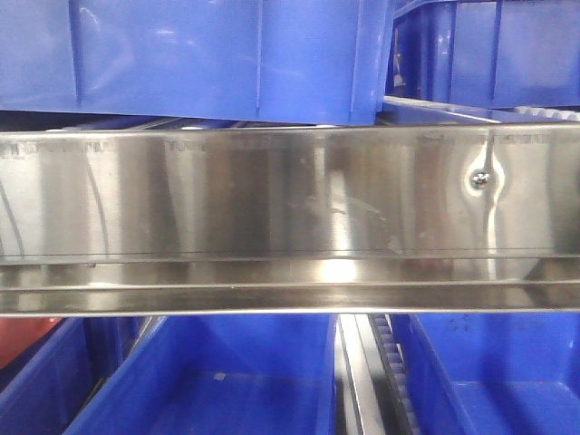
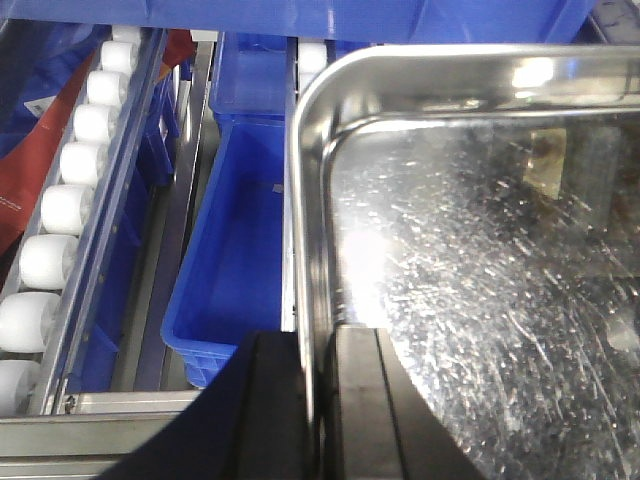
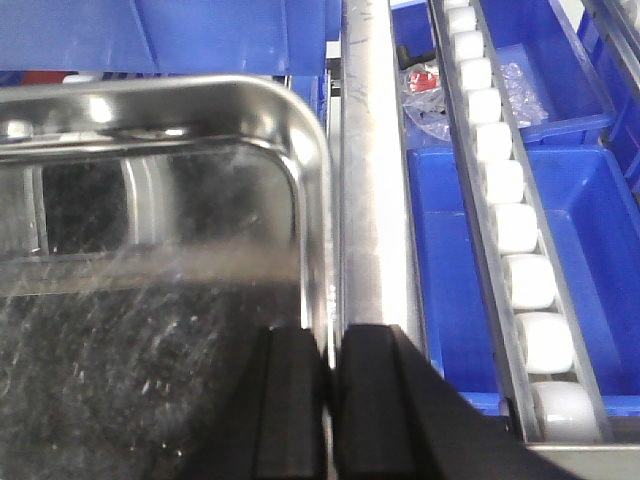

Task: Stack silver trays without gaps
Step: 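Pull the held silver tray off the shelf toward the robot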

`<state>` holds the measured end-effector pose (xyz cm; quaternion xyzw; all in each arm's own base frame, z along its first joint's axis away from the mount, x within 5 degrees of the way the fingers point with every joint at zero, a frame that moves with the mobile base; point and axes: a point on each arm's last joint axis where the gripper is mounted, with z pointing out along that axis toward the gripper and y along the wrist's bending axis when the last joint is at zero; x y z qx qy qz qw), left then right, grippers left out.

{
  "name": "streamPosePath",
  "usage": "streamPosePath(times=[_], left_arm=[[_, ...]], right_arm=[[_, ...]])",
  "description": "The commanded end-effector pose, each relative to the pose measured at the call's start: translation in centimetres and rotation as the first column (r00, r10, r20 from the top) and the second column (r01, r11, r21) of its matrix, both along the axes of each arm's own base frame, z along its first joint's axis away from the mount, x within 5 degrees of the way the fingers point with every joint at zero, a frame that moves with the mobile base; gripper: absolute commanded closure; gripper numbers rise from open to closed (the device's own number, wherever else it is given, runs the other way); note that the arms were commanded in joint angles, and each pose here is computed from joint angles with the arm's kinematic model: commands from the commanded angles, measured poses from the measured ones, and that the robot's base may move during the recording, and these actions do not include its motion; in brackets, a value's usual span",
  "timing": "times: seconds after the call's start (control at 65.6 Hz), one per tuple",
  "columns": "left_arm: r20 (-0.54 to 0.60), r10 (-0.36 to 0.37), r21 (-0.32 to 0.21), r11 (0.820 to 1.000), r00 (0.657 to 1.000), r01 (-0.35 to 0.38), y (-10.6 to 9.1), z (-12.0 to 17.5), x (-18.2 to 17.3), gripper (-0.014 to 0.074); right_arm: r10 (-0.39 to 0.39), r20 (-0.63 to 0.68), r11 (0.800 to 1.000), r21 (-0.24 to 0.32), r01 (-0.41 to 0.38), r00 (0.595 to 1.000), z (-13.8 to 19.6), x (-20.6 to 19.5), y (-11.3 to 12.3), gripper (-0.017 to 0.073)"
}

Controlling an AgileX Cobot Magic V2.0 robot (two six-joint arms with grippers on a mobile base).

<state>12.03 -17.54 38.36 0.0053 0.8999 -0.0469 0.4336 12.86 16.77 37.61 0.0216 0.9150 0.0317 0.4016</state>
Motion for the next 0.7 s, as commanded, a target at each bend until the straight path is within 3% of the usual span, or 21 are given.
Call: streamPosePath(times=[0.0,0.686], left_arm=[[-0.020,-0.105,-0.049,0.993,0.994,0.104,-1.52,-0.28,-0.58,0.0610],[-0.020,-0.105,-0.049,0.993,0.994,0.104,-1.52,-0.28,-0.58,0.0610]], right_arm=[[0.114,0.061,0.988,0.099,-0.120,0.992,0.98,-0.24,1.45,0.0574],[0.119,0.063,0.987,0.103,-0.125,0.991,1.00,-0.23,1.51,0.0574]])
